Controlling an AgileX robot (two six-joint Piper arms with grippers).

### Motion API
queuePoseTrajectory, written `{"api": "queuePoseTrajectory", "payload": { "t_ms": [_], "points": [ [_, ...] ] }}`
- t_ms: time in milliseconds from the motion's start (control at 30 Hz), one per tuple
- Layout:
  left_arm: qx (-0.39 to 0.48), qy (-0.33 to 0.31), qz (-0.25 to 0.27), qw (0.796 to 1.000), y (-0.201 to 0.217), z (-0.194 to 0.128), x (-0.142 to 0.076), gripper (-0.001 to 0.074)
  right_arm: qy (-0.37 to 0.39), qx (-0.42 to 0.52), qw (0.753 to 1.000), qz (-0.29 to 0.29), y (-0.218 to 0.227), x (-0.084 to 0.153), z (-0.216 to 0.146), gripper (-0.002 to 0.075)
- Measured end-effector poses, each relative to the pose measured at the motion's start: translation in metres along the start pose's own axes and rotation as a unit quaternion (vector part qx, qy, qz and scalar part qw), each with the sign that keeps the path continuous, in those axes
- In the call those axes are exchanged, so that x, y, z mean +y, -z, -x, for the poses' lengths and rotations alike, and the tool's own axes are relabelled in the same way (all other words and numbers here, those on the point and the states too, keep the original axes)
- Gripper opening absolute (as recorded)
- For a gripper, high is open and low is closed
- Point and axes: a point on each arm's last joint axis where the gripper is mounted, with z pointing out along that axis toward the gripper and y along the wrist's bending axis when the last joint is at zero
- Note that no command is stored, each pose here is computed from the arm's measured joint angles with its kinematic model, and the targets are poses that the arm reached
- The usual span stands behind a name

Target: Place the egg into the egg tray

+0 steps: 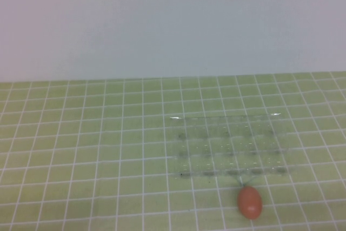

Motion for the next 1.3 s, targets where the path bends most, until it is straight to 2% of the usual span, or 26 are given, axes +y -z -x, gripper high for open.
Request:
{"api": "queuePoseTrajectory", "payload": {
  "t_ms": [467,700,900,1100,1300],
  "points": [
    [0.000,0.000,0.000,1.000,0.000,0.000,0.000,0.0000,-0.021,0.012,1.000,0.015,0.003,0.003,0.002,-0.0002],
    [0.000,0.000,0.000,1.000,0.000,0.000,0.000,0.0000,0.019,0.022,1.000,0.001,0.013,-0.005,0.061,-0.0002],
    [0.000,0.000,0.000,1.000,0.000,0.000,0.000,0.0000,0.001,0.095,0.995,0.025,-0.013,-0.006,0.113,-0.0002],
    [0.000,0.000,0.000,1.000,0.000,0.000,0.000,0.0000,0.045,0.189,0.975,0.106,-0.054,0.022,0.143,-0.0002],
    [0.000,0.000,0.000,1.000,0.000,0.000,0.000,0.0000,0.085,0.251,0.948,0.177,-0.089,0.064,0.144,-0.0002]
  ]
}}
